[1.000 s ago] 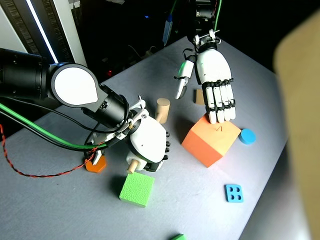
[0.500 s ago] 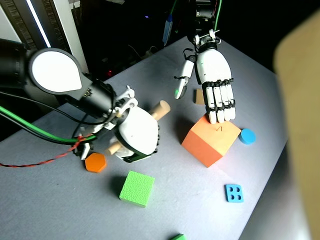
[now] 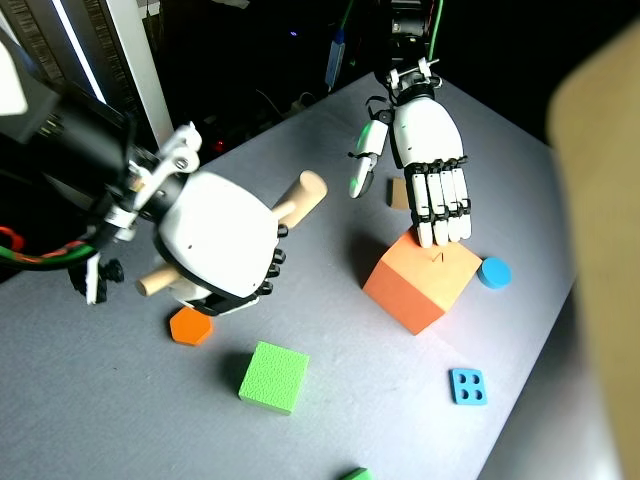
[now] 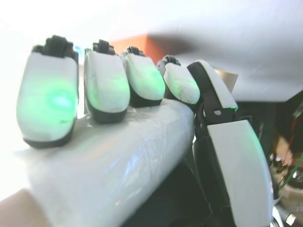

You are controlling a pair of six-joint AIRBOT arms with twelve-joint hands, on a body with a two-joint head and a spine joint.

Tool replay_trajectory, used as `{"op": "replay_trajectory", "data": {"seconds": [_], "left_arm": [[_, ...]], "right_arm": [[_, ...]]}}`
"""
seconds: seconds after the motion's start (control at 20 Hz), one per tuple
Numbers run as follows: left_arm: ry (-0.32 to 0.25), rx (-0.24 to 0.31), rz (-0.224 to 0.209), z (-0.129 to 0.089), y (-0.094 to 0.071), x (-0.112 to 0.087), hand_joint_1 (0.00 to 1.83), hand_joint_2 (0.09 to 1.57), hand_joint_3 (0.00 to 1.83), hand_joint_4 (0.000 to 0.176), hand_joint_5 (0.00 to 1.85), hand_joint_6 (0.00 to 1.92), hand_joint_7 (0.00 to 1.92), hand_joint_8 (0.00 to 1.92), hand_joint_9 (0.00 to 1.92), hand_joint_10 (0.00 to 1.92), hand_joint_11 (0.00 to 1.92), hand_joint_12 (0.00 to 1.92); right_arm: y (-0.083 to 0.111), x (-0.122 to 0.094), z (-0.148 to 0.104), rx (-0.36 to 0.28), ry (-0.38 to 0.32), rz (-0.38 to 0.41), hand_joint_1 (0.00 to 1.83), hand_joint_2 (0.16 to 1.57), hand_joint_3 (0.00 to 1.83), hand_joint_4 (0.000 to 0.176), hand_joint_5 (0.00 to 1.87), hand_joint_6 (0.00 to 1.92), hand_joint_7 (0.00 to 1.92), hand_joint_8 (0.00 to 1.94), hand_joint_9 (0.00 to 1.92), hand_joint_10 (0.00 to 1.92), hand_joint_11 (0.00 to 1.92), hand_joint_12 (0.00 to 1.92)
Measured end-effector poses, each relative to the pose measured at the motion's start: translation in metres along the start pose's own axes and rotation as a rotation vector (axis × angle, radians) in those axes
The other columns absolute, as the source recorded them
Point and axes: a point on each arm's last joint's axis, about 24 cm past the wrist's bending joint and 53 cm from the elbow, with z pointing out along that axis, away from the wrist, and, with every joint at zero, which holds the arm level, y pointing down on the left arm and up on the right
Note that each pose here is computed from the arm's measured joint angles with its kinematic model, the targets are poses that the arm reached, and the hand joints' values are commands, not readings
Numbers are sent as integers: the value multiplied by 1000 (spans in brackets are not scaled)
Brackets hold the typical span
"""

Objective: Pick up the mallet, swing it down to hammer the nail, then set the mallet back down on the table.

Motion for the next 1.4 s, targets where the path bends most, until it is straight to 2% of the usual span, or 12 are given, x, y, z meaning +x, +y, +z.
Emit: {"op": "replay_trajectory", "data": {"seconds": [0.05,0.1,0.15,0.25,0.4,0.6,0.7,0.9,1.1,1.4], "left_arm": [[0,0,0,0,0,0,0,1242,0,0,104,4,88,3,73,3,40,28],[0,0,0,0,0,0,0,1242,0,0,104,4,88,3,73,3,40,28],[0,0,0,0,0,0,0,1243,1,0,104,3,89,3,78,4,45,30],[0,0,0,0,0,0,0,1242,0,0,85,0,71,0,59,0,26,23],[1,-1,0,0,0,0,0,1241,0,0,98,5,86,5,73,5,33,26],[2,2,-2,1,0,2,0,1246,2,0,90,1,78,3,65,5,33,27],[2,0,-1,1,0,2,0,1248,2,0,125,13,112,15,97,15,53,36],[-4,3,-1,2,-1,-1,0,1243,0,0,100,0,96,4,91,7,43,33],[-4,3,1,2,0,-1,0,1244,0,0,119,8,103,6,98,9,45,33],[-4,3,1,2,0,-1,0,1246,1,0,110,1,94,1,84,0,32,29]], "right_arm": [[-4,-21,-1,-1,-81,9,292,1571,36,176,1317,1921,1525,1941,1645,1921,1756,1921],[-3,-36,-3,-8,-141,4,292,1571,36,176,1317,1921,1525,1941,1645,1921,1756,1921],[1,-55,-7,-30,-233,9,307,1571,32,176,1315,1921,1519,1941,1637,1921,1748,1921],[11,-59,-6,-55,-271,-7,307,1571,30,176,1316,1921,1518,1941,1635,1921,1738,1921],[28,-58,13,-88,-270,9,322,1571,20,176,1306,1921,1523,1941,1646,1921,1751,1921],[23,-79,44,-51,-330,-15,328,1569,15,176,1301,1921,1527,1941,1658,1921,1762,1921],[28,-89,56,-49,-368,-45,325,1567,12,176,1300,1921,1526,1941,1658,1921,1760,1921],[44,-92,79,-67,-369,-47,323,1570,5,176,1293,1921,1530,1941,1665,1921,1763,1921],[48,-100,81,-70,-387,-53,311,1569,3,176,1303,1921,1535,1941,1670,1921,1762,1921],[55,-92,87,-94,-374,-51,283,1571,23,176,1302,1921,1555,1941,1697,1921,1805,1921]]}}
